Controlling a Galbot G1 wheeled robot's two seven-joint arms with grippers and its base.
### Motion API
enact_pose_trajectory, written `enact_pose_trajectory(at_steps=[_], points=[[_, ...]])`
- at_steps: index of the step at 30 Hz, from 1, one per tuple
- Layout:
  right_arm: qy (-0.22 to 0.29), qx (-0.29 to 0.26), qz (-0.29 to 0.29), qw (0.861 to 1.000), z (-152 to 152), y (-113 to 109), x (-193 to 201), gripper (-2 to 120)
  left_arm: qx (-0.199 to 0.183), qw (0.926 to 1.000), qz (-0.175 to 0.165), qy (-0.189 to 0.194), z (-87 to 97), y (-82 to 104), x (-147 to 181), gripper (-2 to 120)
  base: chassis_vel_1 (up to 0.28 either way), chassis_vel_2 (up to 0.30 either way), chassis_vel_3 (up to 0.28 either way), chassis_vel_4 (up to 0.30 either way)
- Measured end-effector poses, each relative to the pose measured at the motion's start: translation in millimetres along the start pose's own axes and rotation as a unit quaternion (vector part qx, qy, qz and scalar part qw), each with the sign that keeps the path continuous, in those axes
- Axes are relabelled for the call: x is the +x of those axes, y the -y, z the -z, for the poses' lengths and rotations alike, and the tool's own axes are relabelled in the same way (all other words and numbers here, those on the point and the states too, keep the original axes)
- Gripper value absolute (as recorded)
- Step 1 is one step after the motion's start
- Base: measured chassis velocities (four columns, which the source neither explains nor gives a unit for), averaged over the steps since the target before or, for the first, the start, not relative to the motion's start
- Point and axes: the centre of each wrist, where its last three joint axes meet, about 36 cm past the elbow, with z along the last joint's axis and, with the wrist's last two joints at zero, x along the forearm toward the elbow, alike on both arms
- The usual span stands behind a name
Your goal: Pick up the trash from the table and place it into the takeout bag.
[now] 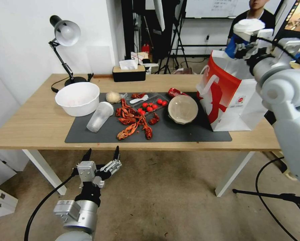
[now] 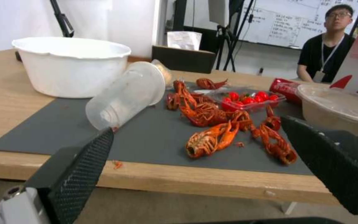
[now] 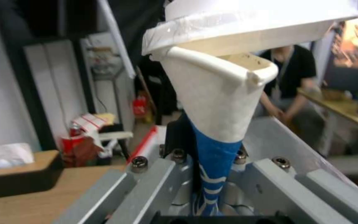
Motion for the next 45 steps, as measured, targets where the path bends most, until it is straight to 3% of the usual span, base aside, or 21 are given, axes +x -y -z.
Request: enact_pose_trajectory(at_steps=[5, 12, 16, 19, 25, 31, 35, 41, 45], points=[[-0.028, -0.028, -0.024, 0.999, 4, 7, -4, 0, -0.001, 1.0000, 0.000, 0.000, 0.1, -0.3, 0, 100, 0.000, 0.000, 0.000, 0.000], [-0.106, -0.103, -0.048, 0.988, -7, 20, -21, 0, -0.001, 1.0000, -0.001, 0.001, 0.0, -0.4, 1, 100, 0.000, 0.000, 0.000, 0.000], [-0.120, -0.119, -0.050, 0.984, -9, 20, -23, 3, -0.001, 1.0000, -0.001, 0.001, 0.0, -0.2, 1, 100, 0.000, 0.000, 0.000, 0.000], [-0.131, -0.145, -0.042, 0.980, -5, 19, -23, 19, 0.000, 1.0000, -0.001, 0.001, 0.0, 0.0, 1, 100, 0.000, 0.000, 0.000, 0.000], [-0.131, -0.154, -0.040, 0.978, -2, 17, -23, 36, 0.002, 1.0000, 0.001, 0.001, 0.9, 1.2, 2, 100, 0.000, 0.000, 0.000, 0.000], [-0.142, -0.167, -0.041, 0.975, -3, 15, -27, 62, 0.001, 1.0000, 0.003, 0.004, 3.8, 1.7, 4, 100, 0.000, 0.000, 0.000, 0.000], [-0.143, -0.169, -0.042, 0.974, -3, 15, -27, 70, 0.000, 1.0000, 0.004, 0.005, 3.9, 1.5, 4, 100, 0.000, 0.000, 0.000, 0.000], [-0.146, -0.172, -0.044, 0.973, 0, 15, -28, 96, 0.001, 1.0000, 0.004, 0.007, 4.0, 1.9, 4, 100, 0.000, 0.000, 0.000, 0.000], [-0.145, -0.170, -0.044, 0.974, 1, 17, -27, 100, 0.000, 1.0000, 0.003, 0.008, 4.4, 2.0, 4, 100, 0.000, 0.000, 0.000, 0.000]])
